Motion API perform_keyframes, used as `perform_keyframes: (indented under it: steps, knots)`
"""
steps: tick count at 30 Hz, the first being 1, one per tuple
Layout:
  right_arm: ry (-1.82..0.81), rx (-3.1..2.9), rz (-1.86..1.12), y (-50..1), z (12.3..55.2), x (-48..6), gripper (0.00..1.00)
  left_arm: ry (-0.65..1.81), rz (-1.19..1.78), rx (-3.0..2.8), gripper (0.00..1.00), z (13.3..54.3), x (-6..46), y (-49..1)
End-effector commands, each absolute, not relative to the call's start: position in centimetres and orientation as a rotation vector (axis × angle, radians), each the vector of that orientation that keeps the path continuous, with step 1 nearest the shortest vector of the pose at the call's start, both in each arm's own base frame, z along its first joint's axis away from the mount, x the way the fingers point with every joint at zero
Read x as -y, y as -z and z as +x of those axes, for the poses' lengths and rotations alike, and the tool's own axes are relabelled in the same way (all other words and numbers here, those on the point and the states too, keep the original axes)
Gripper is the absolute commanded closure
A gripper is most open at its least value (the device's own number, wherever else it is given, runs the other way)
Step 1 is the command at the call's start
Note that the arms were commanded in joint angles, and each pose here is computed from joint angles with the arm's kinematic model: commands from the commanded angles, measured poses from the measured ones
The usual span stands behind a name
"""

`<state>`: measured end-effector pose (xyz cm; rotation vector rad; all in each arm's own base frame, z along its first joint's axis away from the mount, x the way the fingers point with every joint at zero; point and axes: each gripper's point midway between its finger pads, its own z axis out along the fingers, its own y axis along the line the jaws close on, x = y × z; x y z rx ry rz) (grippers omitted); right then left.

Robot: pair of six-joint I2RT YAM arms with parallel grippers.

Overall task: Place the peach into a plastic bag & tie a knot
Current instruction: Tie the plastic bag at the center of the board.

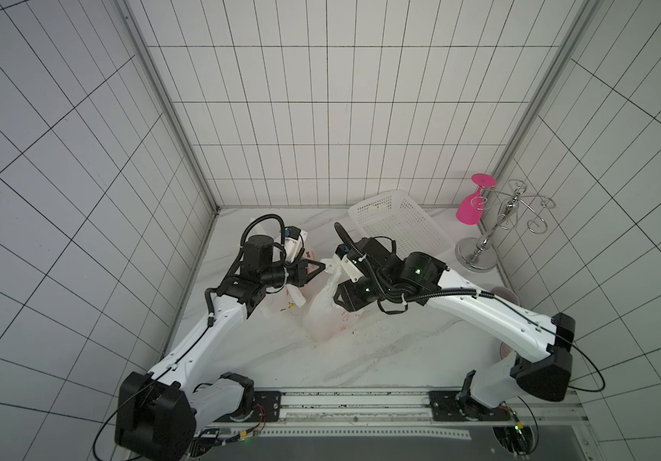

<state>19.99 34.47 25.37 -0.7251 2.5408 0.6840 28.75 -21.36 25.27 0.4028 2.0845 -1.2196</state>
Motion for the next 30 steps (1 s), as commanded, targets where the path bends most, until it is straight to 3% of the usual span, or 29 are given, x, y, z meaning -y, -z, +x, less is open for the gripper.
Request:
perform_keyframes:
  steps: [1,4,10,12,17,23,30]
  knots:
    - [-0.736,-2.503,-0.695,-27.7,20.7,-35.2,0.59,1.225,0.426,-2.045,1.0,28.4,21.5,-26.1]
    - [-0.717,-2.516,-0.696,-27.0,20.8,-35.1,0.65,1.22,0.423,-2.046,1.0,28.4,21.4,-26.1]
    - [-0.659,-2.554,-0.657,-25.5,21.5,-32.6,0.94,1.164,0.377,-2.056,1.0,29.2,20.0,-26.4]
    - [-0.623,-2.563,-0.642,-25.2,21.7,-30.9,1.0,1.112,0.368,-2.08,1.0,29.5,19.5,-26.4]
    - [-0.396,-2.62,-0.609,-23.7,22.4,-25.1,1.0,1.002,0.333,-2.116,1.0,30.2,17.7,-26.8]
    - [0.068,-2.704,-0.433,-20.7,24.4,-15.1,1.0,0.795,0.256,-2.198,1.0,31.2,14.7,-25.4]
    - [0.259,-2.788,-0.12,-16.9,26.0,-8.6,1.0,0.721,0.025,-2.322,1.0,32.2,11.2,-20.8]
